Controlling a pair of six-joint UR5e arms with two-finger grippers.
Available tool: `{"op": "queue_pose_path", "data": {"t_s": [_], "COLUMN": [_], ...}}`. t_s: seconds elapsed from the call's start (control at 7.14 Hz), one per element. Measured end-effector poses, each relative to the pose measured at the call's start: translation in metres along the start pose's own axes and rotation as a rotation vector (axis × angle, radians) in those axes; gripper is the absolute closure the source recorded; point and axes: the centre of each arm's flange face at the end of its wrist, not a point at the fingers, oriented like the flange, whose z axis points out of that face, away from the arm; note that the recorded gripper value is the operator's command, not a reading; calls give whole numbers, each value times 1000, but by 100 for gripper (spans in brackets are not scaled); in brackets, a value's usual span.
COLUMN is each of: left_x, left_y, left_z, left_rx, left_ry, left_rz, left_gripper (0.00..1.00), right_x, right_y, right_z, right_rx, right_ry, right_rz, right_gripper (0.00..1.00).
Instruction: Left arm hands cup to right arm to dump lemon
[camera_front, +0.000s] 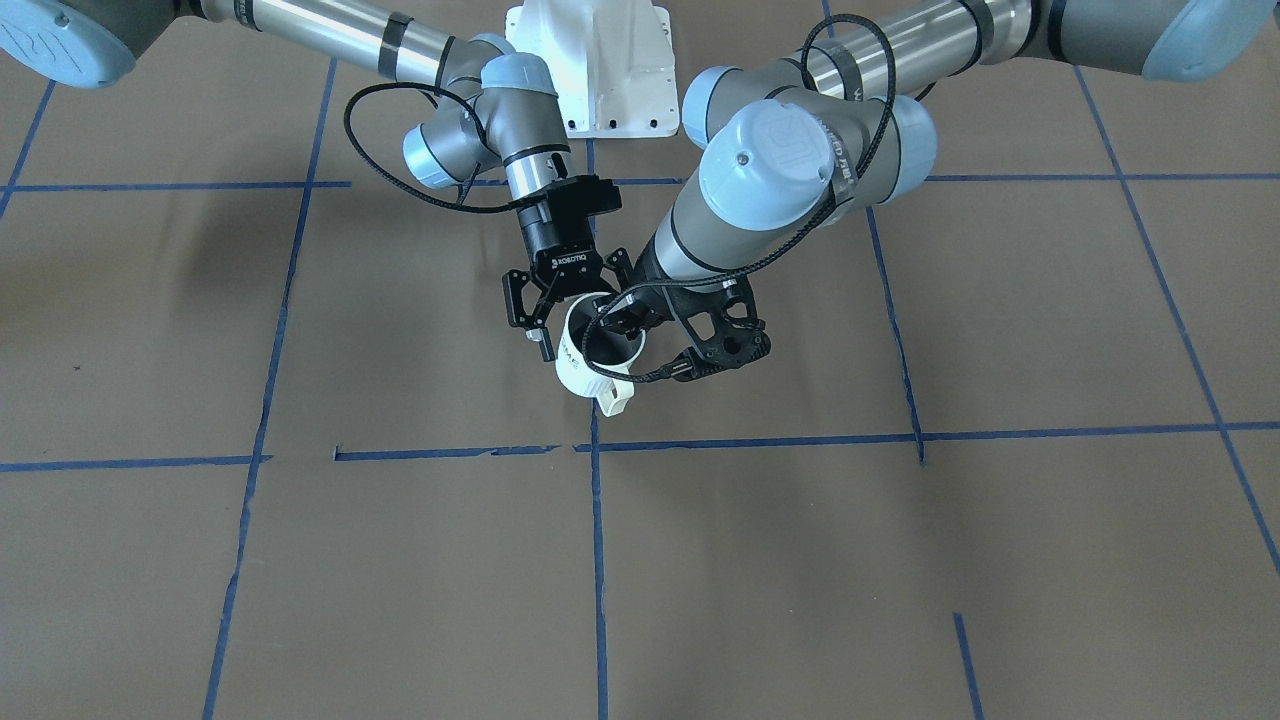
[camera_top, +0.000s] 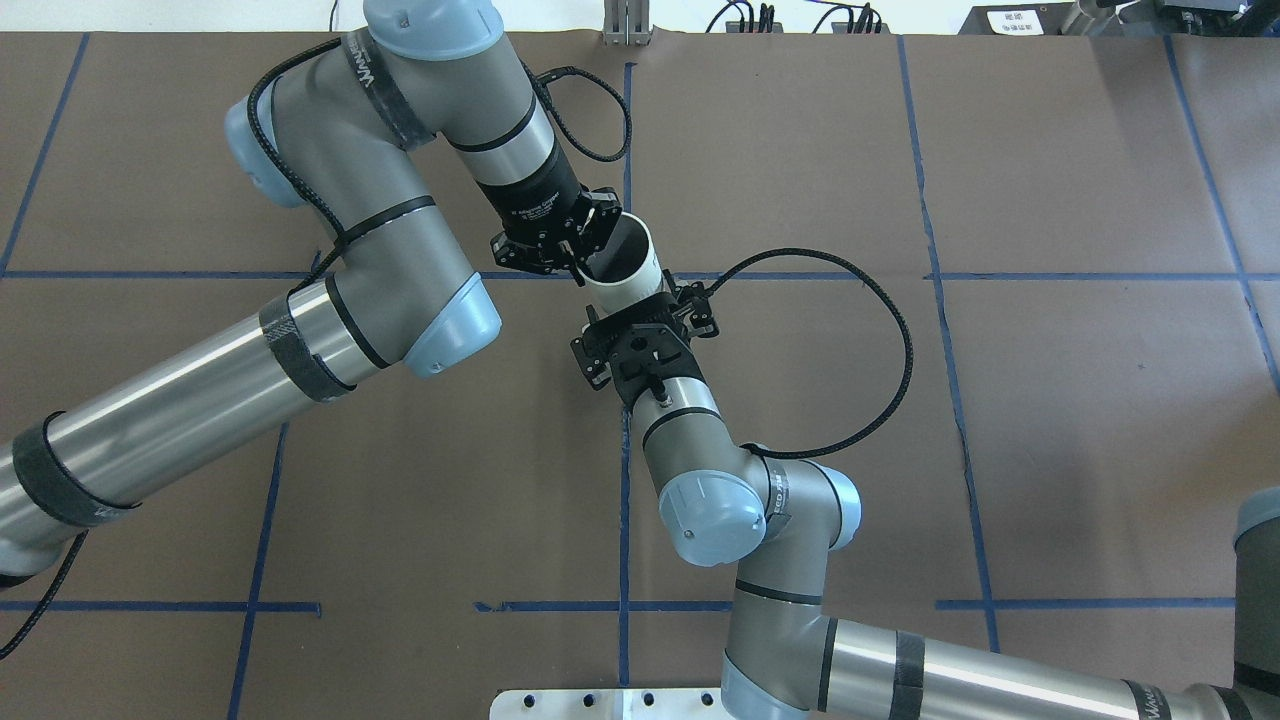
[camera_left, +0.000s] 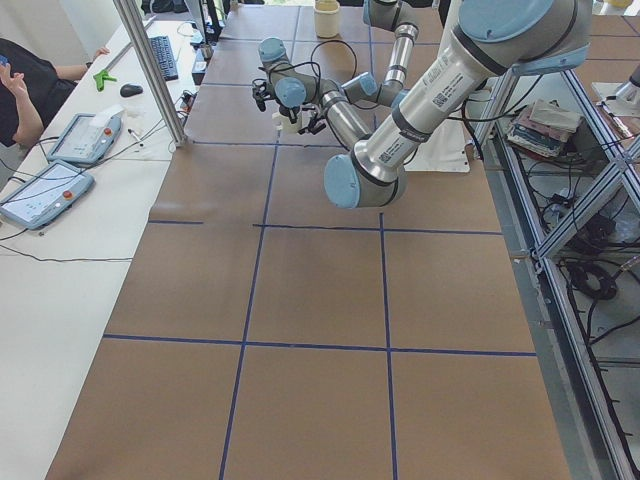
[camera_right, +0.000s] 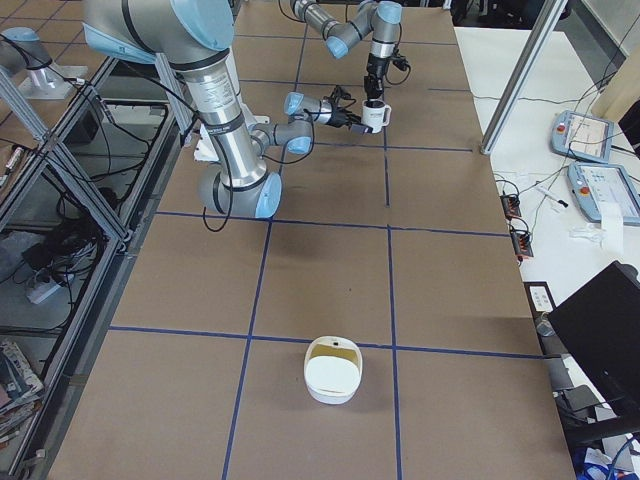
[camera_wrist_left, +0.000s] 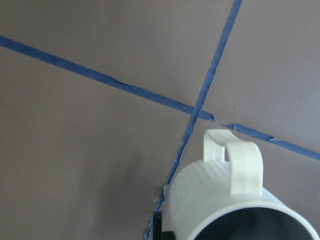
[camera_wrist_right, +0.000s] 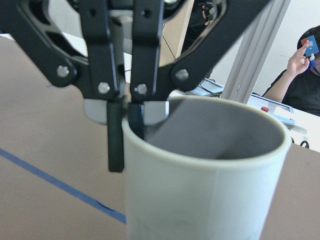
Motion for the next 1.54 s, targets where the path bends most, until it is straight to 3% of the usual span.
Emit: {"op": "queue_pose_path", "data": {"t_s": [0.56,0.98,1.26,1.54], "left_x": [-2,-19,-75,-160], "left_y": [-8,-58,-95,-95], "left_z": [-3,-45,-62,-84], "left_rx": [30,166,239,258], "left_ry": [-6,4,-21,-79], "left_rz": [-18,-85,-123,0], "left_gripper": [100,100,100,100], "right_x": [-1,-2,-2,5], "right_y": [-1,-4,-20,-35], "right_z": [-1,-2,-11,-6], "right_rx": [3,4,16,-18], "right_ry": [0,-8,-32,-95], "right_rz": [3,15,39,59], "right_gripper": [1,1,1,1]}}
